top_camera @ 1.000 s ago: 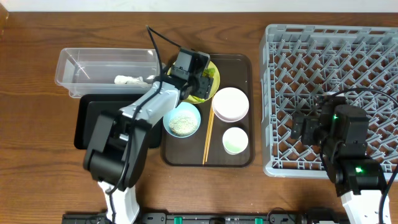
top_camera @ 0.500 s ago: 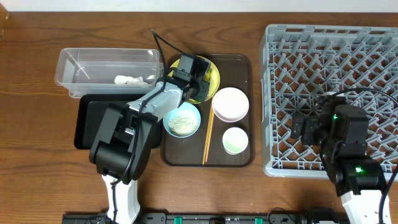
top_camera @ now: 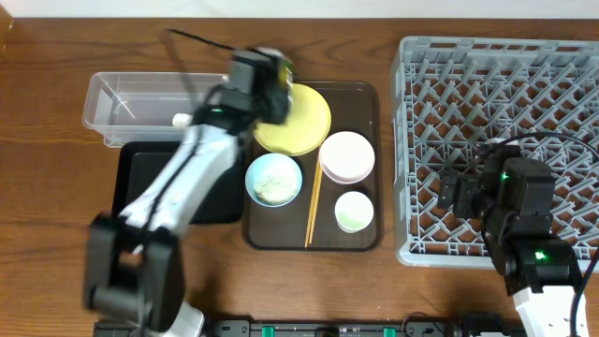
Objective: Sort waste into correct bins and load items into the dishwasher rack
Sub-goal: 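Carry the wrappers left and drop them into the clear bin, then reach the left gripper to the light-blue bowl and grasp its rim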
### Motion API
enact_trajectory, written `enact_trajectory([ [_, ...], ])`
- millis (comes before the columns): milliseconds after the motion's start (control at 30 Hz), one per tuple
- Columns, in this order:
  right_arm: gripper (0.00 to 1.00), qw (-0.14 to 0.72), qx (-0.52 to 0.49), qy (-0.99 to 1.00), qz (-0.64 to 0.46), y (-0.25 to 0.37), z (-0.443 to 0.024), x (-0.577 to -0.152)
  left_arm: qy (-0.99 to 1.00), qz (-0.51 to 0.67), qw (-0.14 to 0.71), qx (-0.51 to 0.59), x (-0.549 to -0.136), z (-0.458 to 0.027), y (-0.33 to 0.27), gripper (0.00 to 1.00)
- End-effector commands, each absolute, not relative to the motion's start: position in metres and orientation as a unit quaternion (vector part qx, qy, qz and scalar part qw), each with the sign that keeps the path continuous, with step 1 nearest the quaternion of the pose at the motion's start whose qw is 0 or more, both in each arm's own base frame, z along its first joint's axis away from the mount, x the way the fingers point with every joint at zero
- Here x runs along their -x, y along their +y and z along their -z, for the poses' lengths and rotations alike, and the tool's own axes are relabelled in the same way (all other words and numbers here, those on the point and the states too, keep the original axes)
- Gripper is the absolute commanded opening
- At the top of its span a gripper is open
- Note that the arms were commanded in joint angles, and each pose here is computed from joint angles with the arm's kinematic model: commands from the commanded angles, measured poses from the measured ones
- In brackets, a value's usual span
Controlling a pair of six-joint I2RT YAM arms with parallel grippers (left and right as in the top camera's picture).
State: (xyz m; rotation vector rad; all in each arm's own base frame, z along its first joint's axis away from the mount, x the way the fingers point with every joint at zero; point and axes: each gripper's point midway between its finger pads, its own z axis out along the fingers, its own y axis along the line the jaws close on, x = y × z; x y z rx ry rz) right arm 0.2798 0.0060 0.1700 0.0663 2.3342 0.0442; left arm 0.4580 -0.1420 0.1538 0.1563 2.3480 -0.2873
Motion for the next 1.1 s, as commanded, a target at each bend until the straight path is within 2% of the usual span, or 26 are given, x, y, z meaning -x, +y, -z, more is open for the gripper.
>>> enact_trajectory([
  [0,0.99,0.4,-0.028,0.916,-0.024,0.009,-0.178,-0.282,0.904,0.109,0.409,0.058,-0.468,-0.188,-0.093,0.06],
  [133,0.99,0.4,-0.028,0.916,-0.024,0.009,-0.178,-0.282,0.891,0.108,0.4,0.186,-0.468,-0.188,-0.042,0.06],
  [300,0.99,0.4,-0.028,0.916,-0.024,0.009,-0.178,-0.282,0.865,0.097,0.345,0.35,-0.457,-0.156,0.01,0.07],
  [400,0.99,0.4,-0.028,0.916,-0.024,0.009,-0.178,-0.282,0.861,0.091,0.336,0.371,-0.458,-0.146,0.023,0.22],
  [433,0.99,0.4,-0.028,0.916,-0.024,0.009,-0.178,-0.282,0.86,0.09,0.335,0.374,-0.458,-0.143,0.026,0.24],
  [500,0.99,0.4,-0.028,0.916,-0.024,0.009,-0.178,-0.282,0.861,0.087,0.33,0.378,-0.458,-0.139,0.029,0.29],
  [567,0.99,0.4,-0.028,0.916,-0.024,0.009,-0.178,-0.282,0.863,0.087,0.331,0.373,-0.458,-0.139,0.029,0.45],
  [633,0.99,0.4,-0.028,0.916,-0.024,0.009,-0.178,-0.282,0.866,0.091,0.336,0.359,-0.458,-0.145,0.026,0.49],
  [867,0.99,0.4,-0.028,0.916,-0.024,0.009,-0.178,-0.282,0.898,0.136,0.346,0.234,-0.442,-0.182,-0.019,0.51],
  [1067,0.99,0.4,-0.028,0.916,-0.024,0.009,-0.178,-0.282,0.951,0.124,0.252,0.13,-0.392,-0.157,-0.08,0.5],
])
